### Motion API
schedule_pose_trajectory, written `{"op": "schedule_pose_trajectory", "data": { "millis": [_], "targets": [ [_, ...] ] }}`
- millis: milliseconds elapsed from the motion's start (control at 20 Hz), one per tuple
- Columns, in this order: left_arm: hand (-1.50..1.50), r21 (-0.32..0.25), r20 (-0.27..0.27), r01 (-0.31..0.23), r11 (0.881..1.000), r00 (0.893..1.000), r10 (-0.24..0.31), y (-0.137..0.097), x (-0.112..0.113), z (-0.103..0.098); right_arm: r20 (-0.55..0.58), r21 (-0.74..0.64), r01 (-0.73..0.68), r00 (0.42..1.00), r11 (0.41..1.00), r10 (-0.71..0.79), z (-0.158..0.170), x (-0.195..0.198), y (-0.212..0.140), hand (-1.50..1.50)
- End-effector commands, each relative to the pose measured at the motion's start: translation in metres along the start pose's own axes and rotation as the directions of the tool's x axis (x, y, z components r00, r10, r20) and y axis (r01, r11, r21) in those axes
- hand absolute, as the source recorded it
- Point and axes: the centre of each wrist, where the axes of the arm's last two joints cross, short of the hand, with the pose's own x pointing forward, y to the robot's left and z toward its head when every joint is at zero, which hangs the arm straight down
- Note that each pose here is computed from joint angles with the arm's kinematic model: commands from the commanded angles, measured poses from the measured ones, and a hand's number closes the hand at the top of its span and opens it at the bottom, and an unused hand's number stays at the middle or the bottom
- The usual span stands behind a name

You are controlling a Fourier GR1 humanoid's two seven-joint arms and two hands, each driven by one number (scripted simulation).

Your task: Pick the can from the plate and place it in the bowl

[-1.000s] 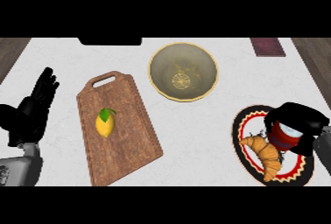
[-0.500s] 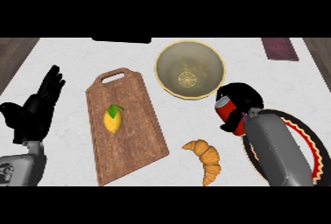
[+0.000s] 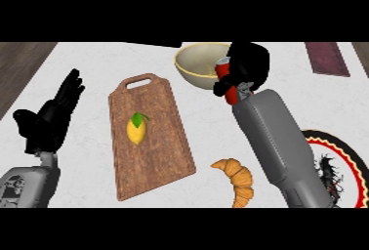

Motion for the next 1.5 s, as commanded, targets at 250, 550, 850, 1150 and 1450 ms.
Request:
{"op": "schedule_pose_trajectory", "data": {
  "millis": [250,550,850,1150,1450],
  "targets": [
    [0.0,-0.026,0.022,-0.002,1.0,1.0,0.002,-0.014,0.008,-0.009,-0.256,-0.385,0.08,0.948,0.919,-0.189,0.028,0.094,-0.078,1.5],
    [0.0,0.017,0.018,-0.001,1.0,1.0,0.001,0.001,0.015,-0.018,-0.277,-0.402,0.122,0.928,0.907,-0.248,0.032,0.113,-0.085,1.5],
    [0.0,0.05,0.014,0.006,0.999,1.0,-0.006,0.016,0.014,-0.014,-0.267,-0.375,0.2,0.912,0.905,-0.312,0.009,0.095,-0.055,1.5],
    [0.0,0.05,-0.006,0.005,0.999,1.0,-0.005,0.016,0.0,-0.004,-0.244,-0.391,0.254,0.898,0.885,-0.366,-0.007,0.076,-0.024,1.5],
    [0.0,0.072,-0.016,-0.007,0.997,1.0,0.008,0.012,-0.003,0.005,-0.243,-0.377,0.242,0.906,0.894,-0.347,-0.031,0.039,0.014,1.5]
  ]
}}
